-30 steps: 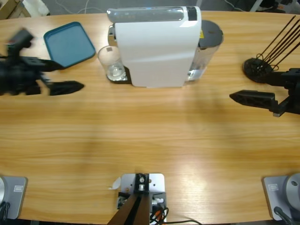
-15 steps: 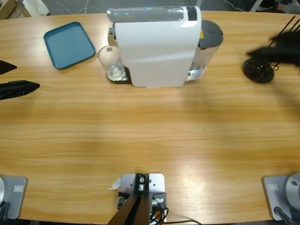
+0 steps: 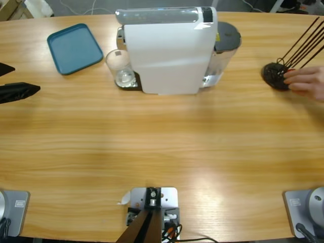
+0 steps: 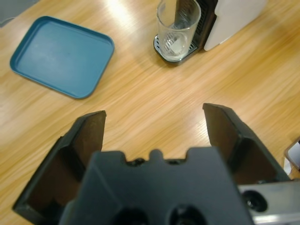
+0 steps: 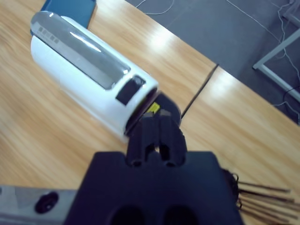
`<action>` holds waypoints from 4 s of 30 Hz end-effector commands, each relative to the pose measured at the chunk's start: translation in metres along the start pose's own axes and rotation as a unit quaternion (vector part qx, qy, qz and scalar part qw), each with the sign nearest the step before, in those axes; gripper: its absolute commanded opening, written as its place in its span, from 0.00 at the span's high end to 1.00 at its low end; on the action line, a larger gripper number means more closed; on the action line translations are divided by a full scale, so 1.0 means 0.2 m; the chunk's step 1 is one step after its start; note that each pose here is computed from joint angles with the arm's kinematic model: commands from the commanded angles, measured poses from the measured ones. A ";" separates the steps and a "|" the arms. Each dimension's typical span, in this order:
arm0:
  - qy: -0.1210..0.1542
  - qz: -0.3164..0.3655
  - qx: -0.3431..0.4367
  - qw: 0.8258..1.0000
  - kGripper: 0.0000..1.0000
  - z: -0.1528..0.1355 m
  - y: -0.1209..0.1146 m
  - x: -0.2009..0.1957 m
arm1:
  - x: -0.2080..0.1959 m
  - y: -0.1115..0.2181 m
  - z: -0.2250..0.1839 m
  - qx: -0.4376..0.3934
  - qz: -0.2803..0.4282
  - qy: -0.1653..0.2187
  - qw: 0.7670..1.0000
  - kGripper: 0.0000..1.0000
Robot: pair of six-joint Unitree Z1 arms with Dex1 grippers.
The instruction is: Pour coffee
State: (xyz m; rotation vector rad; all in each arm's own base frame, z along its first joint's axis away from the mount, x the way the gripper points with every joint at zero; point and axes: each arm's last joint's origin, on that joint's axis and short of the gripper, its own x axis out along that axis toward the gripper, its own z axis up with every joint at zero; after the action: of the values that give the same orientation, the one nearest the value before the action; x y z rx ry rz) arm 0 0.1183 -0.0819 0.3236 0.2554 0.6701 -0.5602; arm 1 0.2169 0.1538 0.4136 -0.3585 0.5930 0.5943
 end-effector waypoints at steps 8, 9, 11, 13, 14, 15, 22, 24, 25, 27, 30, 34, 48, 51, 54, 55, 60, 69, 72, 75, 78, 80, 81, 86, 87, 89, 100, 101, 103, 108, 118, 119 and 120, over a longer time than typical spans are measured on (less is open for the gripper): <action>-0.004 0.010 0.007 1.000 0.11 -0.01 0.00 0.00 | 0.37 0.01 0.11 -0.025 0.055 0.099 0.993 1.00; -0.003 0.009 0.009 1.000 0.11 -0.01 0.00 0.01 | 0.37 0.01 0.10 -0.025 0.059 0.102 0.993 1.00; 0.000 0.008 0.010 1.000 0.11 -0.01 0.00 0.02 | 0.39 0.02 0.10 -0.028 0.066 0.105 0.992 1.00; 0.000 0.008 0.010 1.000 0.11 -0.01 0.00 0.02 | 0.40 0.04 0.11 -0.032 0.070 0.107 0.991 1.00; 0.000 0.008 0.010 1.000 0.11 -0.01 0.00 0.02 | 0.41 0.04 0.12 -0.033 0.071 0.107 0.991 1.00; 0.001 0.008 0.010 1.000 0.11 -0.01 0.00 0.02 | 0.41 0.05 0.12 -0.035 0.073 0.108 0.991 1.00; 0.003 0.007 0.011 1.000 0.11 0.00 0.00 0.02 | 0.46 0.09 0.15 -0.049 0.086 0.118 0.988 1.00; 0.004 0.007 0.011 1.000 0.11 0.00 0.00 0.03 | 0.47 0.09 0.15 -0.050 0.086 0.120 0.988 1.00; 0.005 0.007 0.011 1.000 0.11 0.00 0.00 0.03 | 0.47 0.09 0.15 -0.052 0.086 0.120 0.988 1.00; 0.007 0.006 0.012 1.000 0.11 0.00 -0.01 0.03 | 0.48 0.09 0.16 -0.053 0.086 0.120 0.988 1.00; 0.008 0.006 0.013 1.000 0.11 0.00 -0.01 0.04 | 0.49 0.09 0.16 -0.055 0.085 0.121 0.987 1.00; 0.009 0.005 0.014 1.000 0.11 0.00 -0.01 0.04 | 0.50 0.08 0.16 -0.057 0.077 0.125 0.988 1.00; 0.015 0.002 0.018 1.000 0.11 0.01 -0.01 0.06 | 0.50 0.02 0.19 -0.058 0.045 0.116 0.990 1.00; 0.015 0.002 0.018 1.000 0.11 0.00 -0.01 0.06 | 0.50 0.02 0.19 -0.058 0.045 0.117 0.990 1.00; 0.014 0.002 0.018 1.000 0.11 0.00 -0.01 0.05 | 0.51 0.02 0.18 -0.058 0.046 0.121 0.990 1.00; 0.014 0.002 0.018 1.000 0.11 0.00 -0.01 0.05 | 0.51 0.02 0.17 -0.057 0.046 0.122 0.990 1.00; 0.014 0.003 0.018 1.000 0.11 0.00 -0.01 0.05 | 0.54 0.00 0.15 -0.053 0.041 0.131 0.989 1.00; 0.015 0.002 0.019 1.000 0.11 0.00 -0.01 0.05 | 0.57 0.00 0.12 -0.050 0.042 0.145 0.987 1.00; 0.013 0.003 0.019 1.000 0.11 0.00 -0.01 0.05 | 0.58 0.01 0.11 -0.049 0.045 0.148 0.987 1.00; 0.014 0.003 0.019 1.000 0.11 0.00 -0.01 0.05 | 0.60 0.01 0.09 -0.048 0.046 0.153 0.986 1.00; 0.014 0.002 0.020 1.000 0.11 0.00 -0.01 0.05 | 0.60 0.01 0.09 -0.047 0.045 0.153 0.986 1.00; 0.014 0.002 0.021 1.000 0.11 0.01 -0.01 0.05 | 0.60 0.01 0.09 -0.047 0.045 0.153 0.986 1.00; 0.014 0.002 0.021 1.000 0.11 0.01 -0.01 0.05 | 0.61 0.01 0.09 -0.047 0.046 0.154 0.986 1.00; 0.013 0.002 0.022 1.000 0.11 0.01 -0.01 0.05 | 0.62 0.01 0.08 -0.047 0.045 0.159 0.985 1.00; 0.013 0.002 0.022 1.000 0.11 0.01 -0.01 0.05 | 0.62 0.01 0.08 -0.047 0.041 0.157 0.986 1.00; 0.013 0.001 0.022 1.000 0.11 0.01 -0.01 0.05 | 0.55 -0.01 0.13 -0.049 0.019 0.138 0.989 1.00; 0.013 -0.001 0.022 1.000 0.11 0.00 -0.02 0.05 | 0.08 0.03 -0.06 0.013 0.032 0.066 0.997 0.10; 0.013 -0.002 0.022 1.000 0.11 0.00 -0.02 0.05 | 0.06 0.04 -0.11 0.019 0.040 0.066 0.997 0.03; 0.012 -0.007 0.021 1.000 0.11 0.00 -0.02 0.05 | 0.00 0.08 -0.21 0.030 0.063 0.053 0.996 0.00; 0.006 -0.018 0.021 1.000 0.11 0.00 -0.02 0.06 | -0.10 0.17 -0.45 0.029 0.103 0.020 0.994 0.00; -0.034 -0.038 0.023 0.998 0.11 -0.04 -0.04 0.09 | -0.07 0.27 -0.74 0.022 0.168 -0.017 0.985 0.00; -0.040 -0.045 0.023 0.998 0.11 -0.04 -0.04 0.11 | -0.07 0.27 -0.77 0.017 0.170 -0.013 0.985 0.00; -0.043 -0.051 0.023 0.998 0.11 -0.05 -0.05 0.12 | -0.08 0.28 -0.79 0.014 0.173 -0.011 0.985 0.00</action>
State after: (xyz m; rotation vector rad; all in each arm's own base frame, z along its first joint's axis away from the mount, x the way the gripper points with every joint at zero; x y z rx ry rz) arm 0 0.1241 -0.0904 0.3230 0.2440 0.5976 -0.6069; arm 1 0.1247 0.1226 0.3195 -0.2050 0.6054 0.8529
